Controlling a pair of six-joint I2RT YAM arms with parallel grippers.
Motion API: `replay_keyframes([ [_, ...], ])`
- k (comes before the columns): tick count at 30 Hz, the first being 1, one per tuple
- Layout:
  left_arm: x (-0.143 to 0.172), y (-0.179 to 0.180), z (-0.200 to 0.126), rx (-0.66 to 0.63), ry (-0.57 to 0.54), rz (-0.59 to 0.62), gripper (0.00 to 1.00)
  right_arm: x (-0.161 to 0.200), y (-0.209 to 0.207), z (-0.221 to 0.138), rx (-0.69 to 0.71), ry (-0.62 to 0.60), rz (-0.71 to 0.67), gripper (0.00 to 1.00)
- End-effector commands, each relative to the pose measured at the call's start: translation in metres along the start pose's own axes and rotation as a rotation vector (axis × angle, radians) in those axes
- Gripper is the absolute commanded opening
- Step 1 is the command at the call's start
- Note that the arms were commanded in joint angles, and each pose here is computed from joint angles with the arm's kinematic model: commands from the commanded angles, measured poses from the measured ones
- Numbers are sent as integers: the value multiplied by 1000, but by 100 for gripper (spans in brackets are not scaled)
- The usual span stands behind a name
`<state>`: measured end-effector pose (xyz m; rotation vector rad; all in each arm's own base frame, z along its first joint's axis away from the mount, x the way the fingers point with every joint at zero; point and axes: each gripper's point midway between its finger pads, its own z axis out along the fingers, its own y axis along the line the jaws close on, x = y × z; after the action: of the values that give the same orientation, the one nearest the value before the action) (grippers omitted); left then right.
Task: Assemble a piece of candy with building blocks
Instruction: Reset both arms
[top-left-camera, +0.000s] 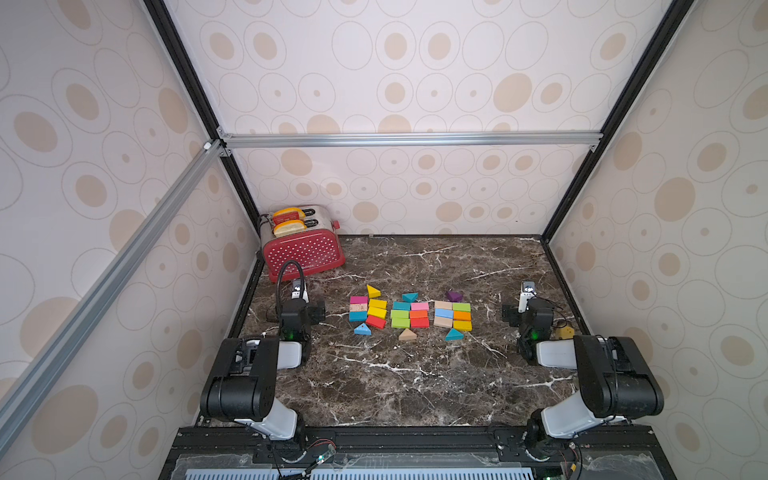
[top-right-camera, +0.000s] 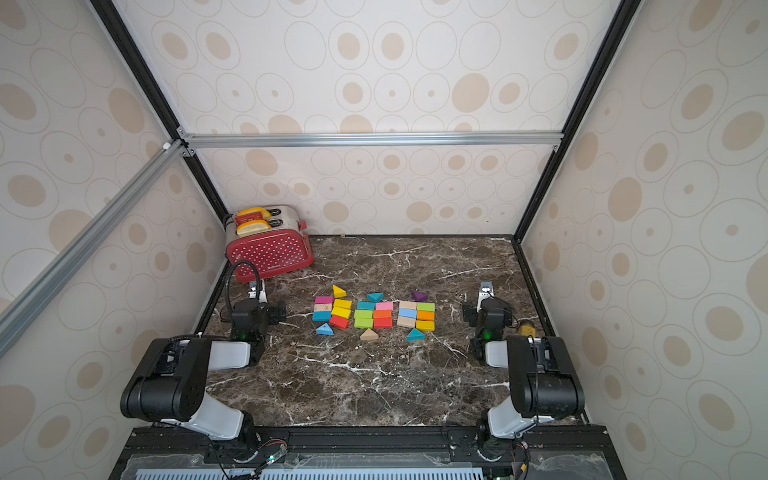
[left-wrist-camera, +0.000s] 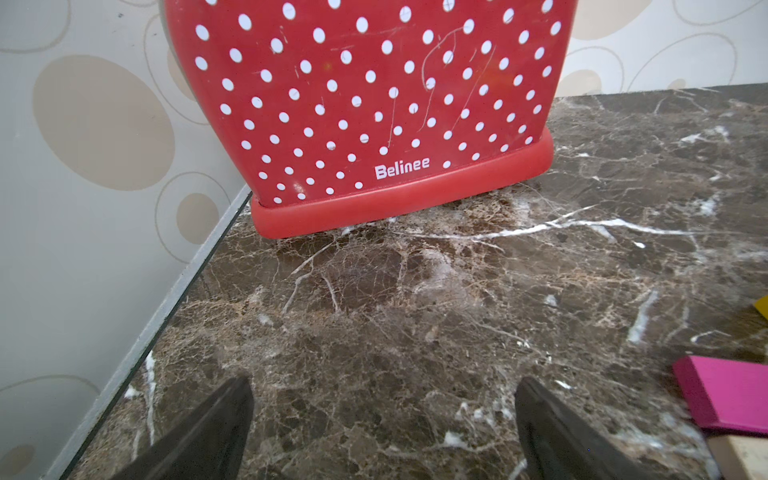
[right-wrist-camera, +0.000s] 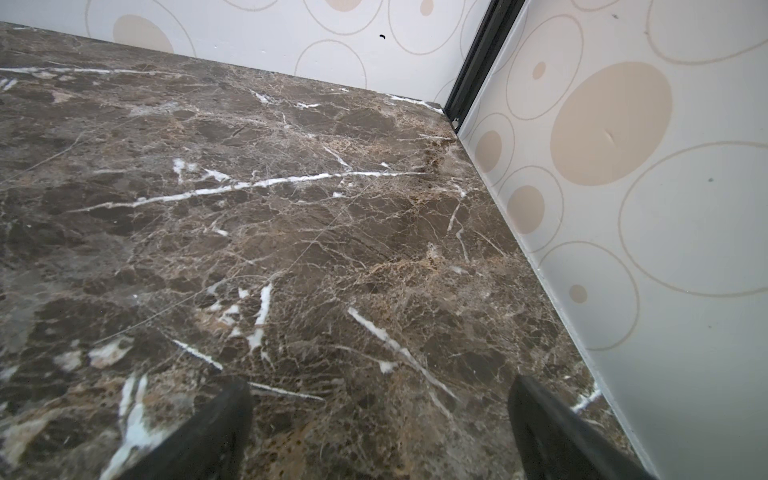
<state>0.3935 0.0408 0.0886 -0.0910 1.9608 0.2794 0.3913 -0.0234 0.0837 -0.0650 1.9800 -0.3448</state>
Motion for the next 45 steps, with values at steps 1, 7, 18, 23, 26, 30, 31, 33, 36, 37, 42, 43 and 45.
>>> replay_keyframes([
  [1, -11, 2, 1, -5, -29, -21, 99, -4, -1, -1, 0, -8, 8, 100],
  [7, -10, 2, 1, -5, -28, -20, 99, -4, -1, -1, 1, -8, 8, 100],
  [18, -10, 2, 2, -5, -27, -22, 99, -3, -1, -1, 0, -7, 8, 100],
  [23, -10, 2, 1, -4, -27, -22, 99, -3, -1, -1, 0, -5, 7, 100],
  [26, -11, 2, 1, -4, -30, -21, 99, -3, -1, -1, 1, -7, 8, 100],
  [30, -10, -4, -12, 37, -93, -11, 99, -3, -12, -12, 55, -57, 47, 100],
  [31, -9, -2, -17, 35, -121, -16, 99, -2, -13, -18, 60, -86, 62, 100],
  [33, -10, 3, -28, 15, -177, -34, 99, -2, -11, -28, 45, -148, 58, 100],
  [36, -12, 8, -26, -19, -180, -48, 99, 0, -11, -26, 47, -137, 58, 100],
  [37, -12, 8, -21, -25, -150, -46, 99, -1, -12, -22, 49, -107, 61, 100],
  [42, -11, 0, 0, 4, -35, -15, 99, -3, -5, -2, 25, -11, 18, 100],
  [43, -11, 0, 1, 2, -34, -18, 99, -2, -5, -3, 26, -18, 22, 100],
  [45, -11, 1, 1, 1, -32, -17, 99, -2, -4, -2, 22, -4, 17, 100],
])
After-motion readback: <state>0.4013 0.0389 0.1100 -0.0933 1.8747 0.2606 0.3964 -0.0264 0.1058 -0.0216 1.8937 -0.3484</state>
